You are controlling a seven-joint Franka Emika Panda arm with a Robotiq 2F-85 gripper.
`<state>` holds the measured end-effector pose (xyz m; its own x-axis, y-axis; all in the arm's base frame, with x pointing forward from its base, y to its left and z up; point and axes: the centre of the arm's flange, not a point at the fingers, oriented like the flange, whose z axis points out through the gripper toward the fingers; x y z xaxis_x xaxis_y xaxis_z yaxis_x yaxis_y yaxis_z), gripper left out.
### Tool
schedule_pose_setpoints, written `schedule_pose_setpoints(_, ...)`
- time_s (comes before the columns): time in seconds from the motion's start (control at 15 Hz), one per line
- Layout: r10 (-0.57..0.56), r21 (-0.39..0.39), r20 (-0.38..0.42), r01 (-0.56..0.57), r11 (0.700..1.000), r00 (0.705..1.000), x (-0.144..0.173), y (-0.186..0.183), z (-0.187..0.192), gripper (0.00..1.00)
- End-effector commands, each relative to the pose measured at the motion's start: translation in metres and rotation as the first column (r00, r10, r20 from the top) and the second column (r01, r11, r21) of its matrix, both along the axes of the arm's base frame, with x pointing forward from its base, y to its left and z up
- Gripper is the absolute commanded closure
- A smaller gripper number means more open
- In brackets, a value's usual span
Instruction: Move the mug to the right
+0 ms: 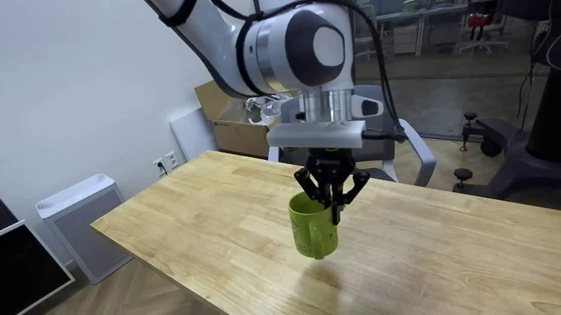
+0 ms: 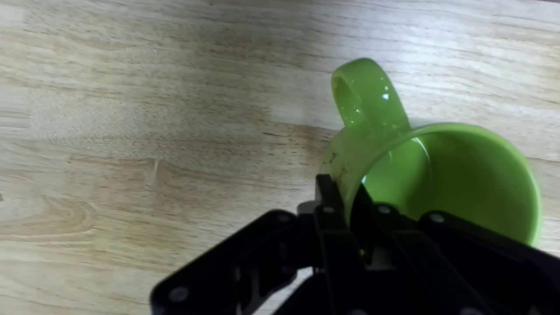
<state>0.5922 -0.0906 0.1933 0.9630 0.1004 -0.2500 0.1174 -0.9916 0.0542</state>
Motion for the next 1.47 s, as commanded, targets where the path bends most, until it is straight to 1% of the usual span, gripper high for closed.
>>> schedule_pose_setpoints(0.0, -0.035, 0.027, -0.030, 0.036, 0.999, 0.999, 0.003, -0.082, 0.023, 0.97)
schedule_pose_setpoints(0.27, -0.058, 0.062, -0.042, 0.060, 0.996, 0.997, -0.008, -0.165, 0.041, 0.97)
schedule_pose_setpoints(0.4, -0.081, 0.061, -0.013, 0.082, 0.995, 0.997, -0.015, -0.192, 0.047, 0.97)
schedule_pose_setpoints(0.47, -0.097, 0.047, 0.022, 0.096, 0.994, 0.995, -0.016, -0.198, 0.047, 0.97)
schedule_pose_setpoints(0.67, -0.116, 0.033, 0.106, 0.114, 0.993, 0.988, -0.014, -0.197, 0.041, 0.97)
schedule_pose_setpoints(0.8, -0.114, 0.037, 0.119, 0.111, 0.993, 0.986, -0.010, -0.191, 0.035, 0.97)
schedule_pose_setpoints(0.93, -0.115, 0.048, 0.110, 0.111, 0.993, 0.987, -0.010, -0.186, 0.024, 0.97)
schedule_pose_setpoints(1.2, -0.120, 0.037, 0.081, 0.117, 0.992, 0.990, -0.016, -0.182, -0.008, 0.97)
schedule_pose_setpoints(1.4, -0.121, 0.032, 0.072, 0.119, 0.992, 0.990, -0.018, -0.182, -0.024, 0.97)
